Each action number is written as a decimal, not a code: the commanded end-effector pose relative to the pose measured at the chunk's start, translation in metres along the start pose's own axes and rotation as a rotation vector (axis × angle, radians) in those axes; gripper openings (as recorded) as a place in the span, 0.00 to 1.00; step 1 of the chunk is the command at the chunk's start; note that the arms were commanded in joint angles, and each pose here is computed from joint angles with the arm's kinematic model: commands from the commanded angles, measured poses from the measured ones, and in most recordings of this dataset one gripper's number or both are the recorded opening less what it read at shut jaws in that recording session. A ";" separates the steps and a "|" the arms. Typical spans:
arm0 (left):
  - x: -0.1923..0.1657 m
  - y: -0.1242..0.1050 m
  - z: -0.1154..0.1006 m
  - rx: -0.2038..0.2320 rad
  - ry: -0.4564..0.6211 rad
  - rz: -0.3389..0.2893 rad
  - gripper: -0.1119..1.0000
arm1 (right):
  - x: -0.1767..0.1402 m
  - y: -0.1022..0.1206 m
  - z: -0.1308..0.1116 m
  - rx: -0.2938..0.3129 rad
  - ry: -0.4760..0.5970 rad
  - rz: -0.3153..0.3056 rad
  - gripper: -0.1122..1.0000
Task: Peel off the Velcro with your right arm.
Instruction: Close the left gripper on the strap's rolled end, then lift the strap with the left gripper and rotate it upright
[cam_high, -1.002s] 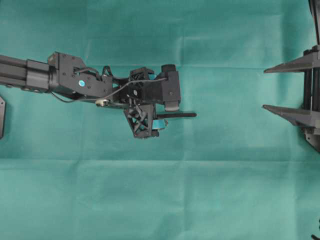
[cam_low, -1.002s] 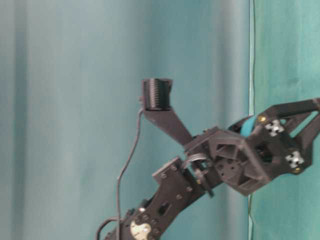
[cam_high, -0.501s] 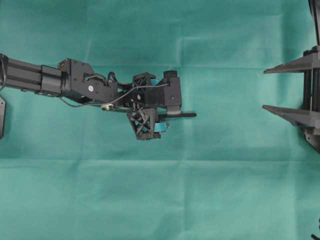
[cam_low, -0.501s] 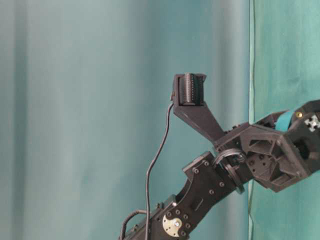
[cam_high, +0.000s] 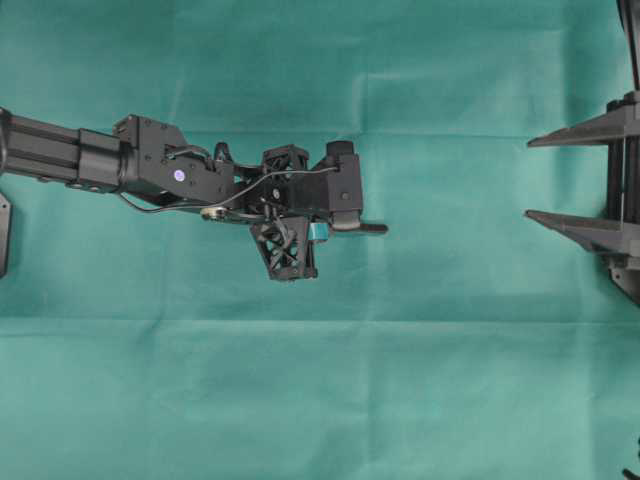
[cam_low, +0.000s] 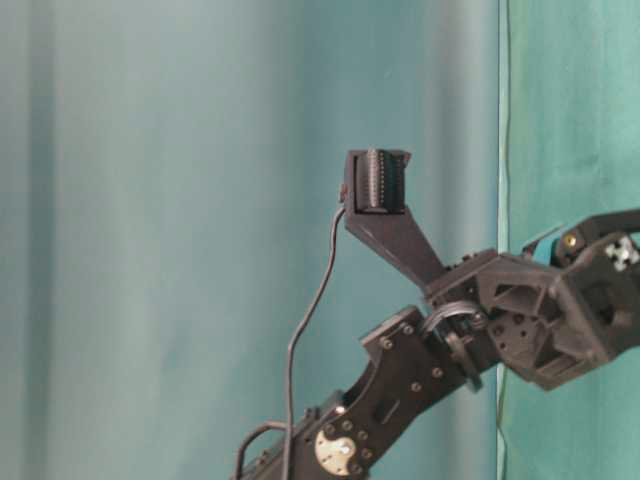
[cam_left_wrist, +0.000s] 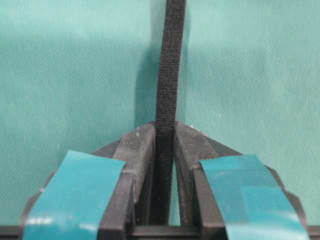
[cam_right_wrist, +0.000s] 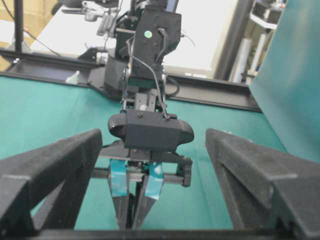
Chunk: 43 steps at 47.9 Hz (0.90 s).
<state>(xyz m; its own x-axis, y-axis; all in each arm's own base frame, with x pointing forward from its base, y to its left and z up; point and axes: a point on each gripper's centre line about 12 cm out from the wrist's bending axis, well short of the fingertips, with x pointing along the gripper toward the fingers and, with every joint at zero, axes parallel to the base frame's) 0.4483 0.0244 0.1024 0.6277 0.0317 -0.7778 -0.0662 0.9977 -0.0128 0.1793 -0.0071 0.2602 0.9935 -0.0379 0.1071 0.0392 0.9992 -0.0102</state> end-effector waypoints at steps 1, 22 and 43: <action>-0.024 0.001 0.024 -0.001 -0.074 0.001 0.18 | 0.002 0.000 0.004 -0.003 -0.012 -0.001 0.69; -0.096 -0.001 0.054 -0.019 -0.232 -0.005 0.18 | 0.005 0.003 0.019 -0.075 -0.064 0.025 0.69; -0.143 -0.005 0.068 -0.071 -0.355 -0.026 0.18 | 0.022 0.008 0.045 -0.183 -0.098 0.065 0.69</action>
<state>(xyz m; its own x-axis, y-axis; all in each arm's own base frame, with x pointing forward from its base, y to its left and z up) 0.4128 0.0206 0.2391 0.8272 0.0388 -0.5606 -0.0890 0.9941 -0.0624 0.1907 0.0006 0.2971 0.9824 0.0321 0.1838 0.0032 0.9820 -0.1889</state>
